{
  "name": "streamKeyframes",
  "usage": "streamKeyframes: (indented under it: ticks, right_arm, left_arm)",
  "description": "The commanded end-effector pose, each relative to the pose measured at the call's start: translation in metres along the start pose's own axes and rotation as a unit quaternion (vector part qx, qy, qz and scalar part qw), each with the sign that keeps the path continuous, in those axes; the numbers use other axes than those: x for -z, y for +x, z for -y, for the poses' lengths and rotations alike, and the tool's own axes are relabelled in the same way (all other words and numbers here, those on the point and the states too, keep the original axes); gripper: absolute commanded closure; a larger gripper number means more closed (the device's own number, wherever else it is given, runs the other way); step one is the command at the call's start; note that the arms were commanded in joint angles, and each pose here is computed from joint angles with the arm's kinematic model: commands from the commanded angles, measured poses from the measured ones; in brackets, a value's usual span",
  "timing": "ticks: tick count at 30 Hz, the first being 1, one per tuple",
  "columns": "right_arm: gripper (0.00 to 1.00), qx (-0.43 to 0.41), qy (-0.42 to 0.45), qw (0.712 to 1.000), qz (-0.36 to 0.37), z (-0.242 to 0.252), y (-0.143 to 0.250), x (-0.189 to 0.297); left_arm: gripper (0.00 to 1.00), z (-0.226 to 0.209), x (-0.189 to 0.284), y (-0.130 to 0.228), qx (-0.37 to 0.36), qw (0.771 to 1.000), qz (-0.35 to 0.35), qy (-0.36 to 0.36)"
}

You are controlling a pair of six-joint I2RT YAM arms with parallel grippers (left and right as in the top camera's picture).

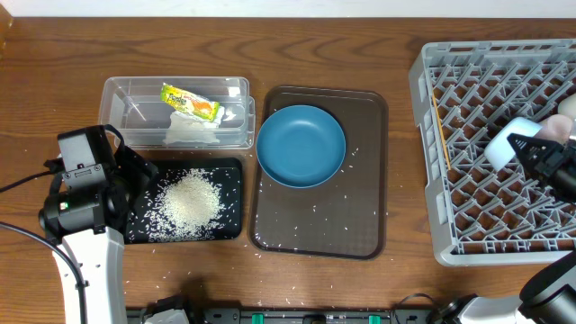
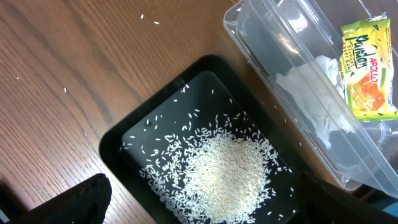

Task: Sort waste into correct bins and load items into the dishwasher rack
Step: 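Carry the bowl right and lower it into the dish rack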

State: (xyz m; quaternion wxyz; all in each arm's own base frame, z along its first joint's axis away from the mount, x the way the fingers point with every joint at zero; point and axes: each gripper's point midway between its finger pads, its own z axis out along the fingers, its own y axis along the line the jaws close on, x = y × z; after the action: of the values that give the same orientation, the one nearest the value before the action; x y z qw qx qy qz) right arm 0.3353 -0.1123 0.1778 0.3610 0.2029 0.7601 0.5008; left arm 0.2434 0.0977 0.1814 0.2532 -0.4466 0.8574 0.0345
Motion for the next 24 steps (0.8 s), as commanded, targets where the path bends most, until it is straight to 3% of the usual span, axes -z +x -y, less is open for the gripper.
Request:
streamKeyframes:
  ticks: [1, 4, 16, 21, 24]
  right_arm:
    - [0.98, -0.029, 0.04, 0.999, -0.006, 0.019, 0.005, 0.001]
    - [0.96, -0.057, 0.094, 0.994, -0.011, 0.036, 0.01, 0.003]
    - [0.8, -0.097, 0.167, 0.981, -0.007, 0.045, 0.019, 0.024]
    - [0.75, -0.104, 0.223, 0.969, 0.008, 0.041, 0.022, 0.041]
    - [0.67, -0.089, 0.242, 0.966, 0.023, 0.027, 0.023, 0.051]
  left_arm:
    - [0.04, -0.003, 0.001, -0.003, 0.001, 1.0, 0.004, -0.008]
    - [0.04, -0.003, 0.001, -0.003, 0.001, 1.0, 0.004, -0.008]
    - [0.04, -0.003, 0.001, -0.003, 0.001, 1.0, 0.004, -0.008]
    - [0.03, -0.003, 0.001, -0.003, 0.001, 1.0, 0.004, -0.008]
    - [0.04, -0.003, 0.001, -0.003, 0.001, 1.0, 0.004, -0.008]
